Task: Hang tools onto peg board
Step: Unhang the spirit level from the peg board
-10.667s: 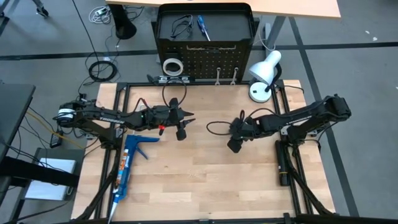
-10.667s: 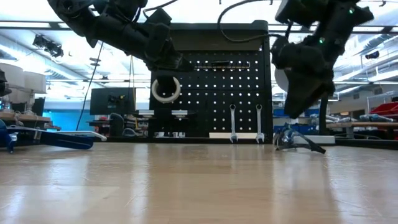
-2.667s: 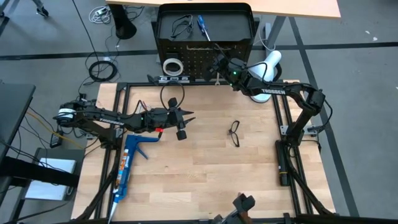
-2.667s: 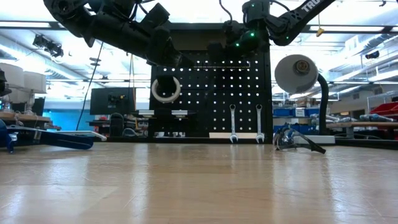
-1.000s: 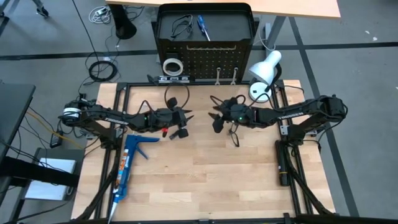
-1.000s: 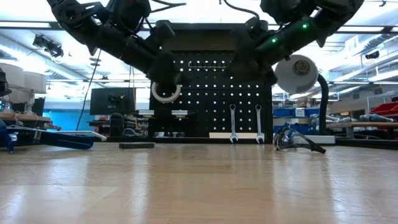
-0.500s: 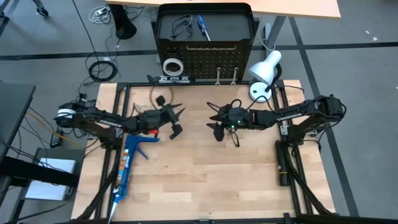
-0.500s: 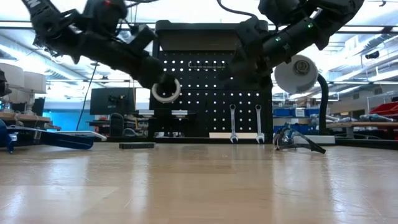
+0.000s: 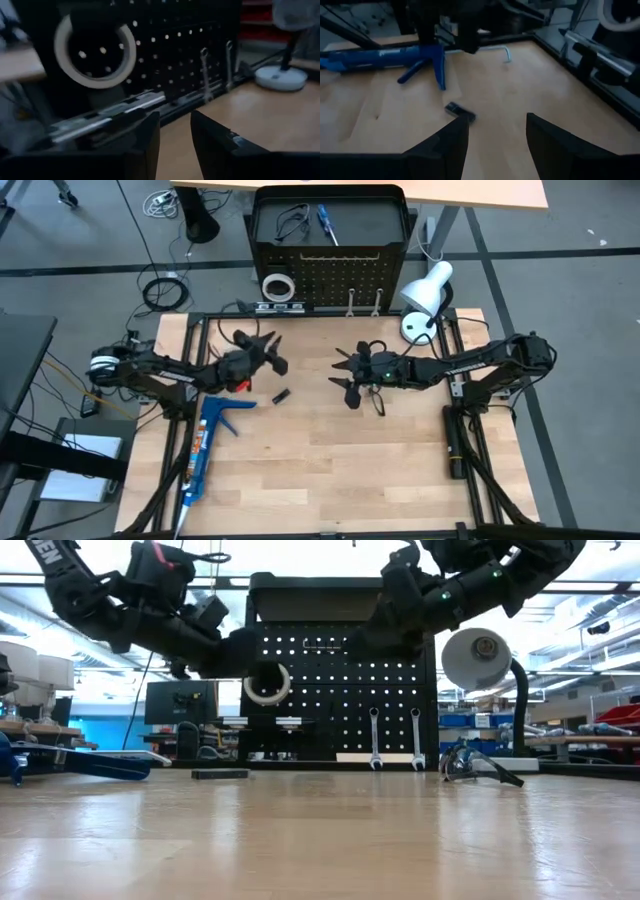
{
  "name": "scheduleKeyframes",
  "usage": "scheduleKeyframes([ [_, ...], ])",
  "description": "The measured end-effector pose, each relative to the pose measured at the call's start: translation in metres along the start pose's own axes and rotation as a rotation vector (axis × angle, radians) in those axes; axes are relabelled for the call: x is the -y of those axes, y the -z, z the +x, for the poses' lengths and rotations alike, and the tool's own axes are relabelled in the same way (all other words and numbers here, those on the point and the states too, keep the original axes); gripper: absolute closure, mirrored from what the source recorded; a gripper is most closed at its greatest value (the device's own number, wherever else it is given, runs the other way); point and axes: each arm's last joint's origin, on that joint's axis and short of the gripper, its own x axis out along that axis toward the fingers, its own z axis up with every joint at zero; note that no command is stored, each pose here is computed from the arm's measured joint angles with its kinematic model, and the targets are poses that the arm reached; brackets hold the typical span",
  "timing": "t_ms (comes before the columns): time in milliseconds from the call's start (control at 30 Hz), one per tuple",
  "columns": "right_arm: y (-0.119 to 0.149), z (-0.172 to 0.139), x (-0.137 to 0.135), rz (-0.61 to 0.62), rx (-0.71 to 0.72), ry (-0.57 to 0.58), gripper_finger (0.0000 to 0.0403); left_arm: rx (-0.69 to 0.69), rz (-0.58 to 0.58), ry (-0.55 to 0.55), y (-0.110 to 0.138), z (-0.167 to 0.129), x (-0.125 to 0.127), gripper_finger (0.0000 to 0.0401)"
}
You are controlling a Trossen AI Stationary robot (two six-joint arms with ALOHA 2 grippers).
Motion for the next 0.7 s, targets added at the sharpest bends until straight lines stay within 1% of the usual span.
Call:
scheduleKeyframes([
  [100,0.002,-0.001,-0.005,-0.010,-0.018,-0.014,0.0205,-0.030,-0.077,0.061,-0.005,0.010,-0.002,0.0286],
  [233,0.008,-0.004,-0.017,-0.079,-0.061,-0.028,0.0206,-0.067,-0.091,0.034,-0.015,0.022,-0.004,0.0286],
  [300,0.010,-0.006,-0.021,-0.149,-0.071,0.021,0.0206,-0.080,-0.083,0.015,-0.020,0.027,-0.005,0.0286],
  [367,0.010,-0.008,-0.023,-0.214,-0.071,0.105,0.0206,-0.090,-0.079,-0.005,-0.025,0.032,-0.007,0.0286],
  [433,0.008,-0.010,-0.024,-0.246,-0.053,0.193,0.0206,-0.102,-0.081,-0.019,-0.028,0.036,-0.009,0.0286],
  [467,0.007,-0.010,-0.025,-0.251,-0.038,0.220,0.0206,-0.104,-0.086,-0.022,-0.029,0.036,-0.009,0.0286],
  [533,0.004,-0.011,-0.026,-0.254,-0.017,0.229,0.0206,-0.109,-0.086,-0.025,-0.029,0.036,-0.010,0.0286],
  [700,0.004,-0.013,-0.029,-0.281,-0.017,0.218,0.0206,-0.121,-0.090,-0.050,-0.027,0.036,-0.011,0.0286],
])
